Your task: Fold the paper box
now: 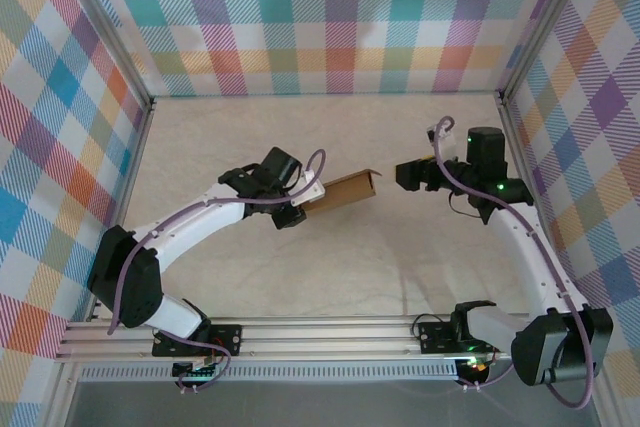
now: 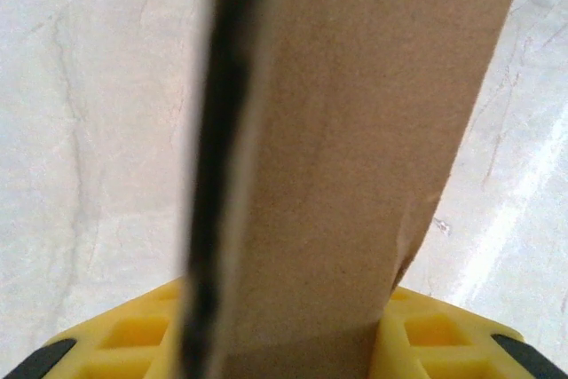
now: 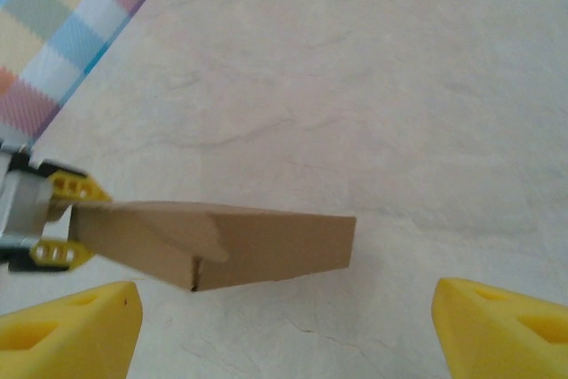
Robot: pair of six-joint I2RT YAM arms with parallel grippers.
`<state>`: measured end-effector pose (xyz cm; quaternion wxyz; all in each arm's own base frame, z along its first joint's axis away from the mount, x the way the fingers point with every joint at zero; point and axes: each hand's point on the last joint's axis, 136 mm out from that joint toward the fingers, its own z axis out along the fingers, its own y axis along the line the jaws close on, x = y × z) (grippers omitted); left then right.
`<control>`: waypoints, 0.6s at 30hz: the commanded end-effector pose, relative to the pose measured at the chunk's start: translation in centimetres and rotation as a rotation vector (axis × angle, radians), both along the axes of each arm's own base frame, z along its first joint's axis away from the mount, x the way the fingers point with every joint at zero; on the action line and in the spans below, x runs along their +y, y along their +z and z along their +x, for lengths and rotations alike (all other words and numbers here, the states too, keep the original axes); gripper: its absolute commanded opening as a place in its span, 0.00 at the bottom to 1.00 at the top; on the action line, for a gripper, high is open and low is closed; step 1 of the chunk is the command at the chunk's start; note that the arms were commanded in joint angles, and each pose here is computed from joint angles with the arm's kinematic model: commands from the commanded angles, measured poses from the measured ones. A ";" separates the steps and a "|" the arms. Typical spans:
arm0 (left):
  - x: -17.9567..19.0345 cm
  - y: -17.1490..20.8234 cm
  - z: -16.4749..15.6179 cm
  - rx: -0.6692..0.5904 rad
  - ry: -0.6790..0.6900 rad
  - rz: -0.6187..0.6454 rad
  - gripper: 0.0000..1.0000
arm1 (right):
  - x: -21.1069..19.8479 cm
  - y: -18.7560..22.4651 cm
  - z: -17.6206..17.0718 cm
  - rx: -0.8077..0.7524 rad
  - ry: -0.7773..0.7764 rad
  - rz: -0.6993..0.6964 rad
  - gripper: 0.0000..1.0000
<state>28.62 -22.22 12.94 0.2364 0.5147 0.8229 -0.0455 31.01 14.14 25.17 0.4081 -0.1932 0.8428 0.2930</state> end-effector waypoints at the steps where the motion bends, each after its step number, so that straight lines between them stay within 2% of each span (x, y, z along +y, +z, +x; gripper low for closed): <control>1: 1.8 -2.0 -3.4 0.206 -0.002 0.058 0.25 | 2.6 0.9 -2.5 -0.133 0.248 -0.067 0.84; 4: 2.1 -2.2 -3.5 0.237 -0.003 0.065 0.25 | 4.1 0.5 -3.3 -0.186 0.363 -0.128 0.79; 8: 2.4 -2.5 -3.8 0.303 -0.006 0.101 0.25 | 5.8 -0.7 -2.9 -0.170 0.449 -0.234 0.69; 11: 2.9 -2.5 -4.0 0.329 -0.001 0.137 0.25 | 6.5 -1.5 -1.8 -0.163 0.462 -0.300 0.58; 15: 3.0 -2.2 -4.0 0.333 -0.005 0.145 0.25 | 6.9 -1.9 0.1 -0.162 0.458 -0.327 0.51; 18: 2.9 -1.8 -4.0 0.334 -0.007 0.140 0.25 | 7.4 -2.2 0.7 -0.139 0.489 -0.326 0.50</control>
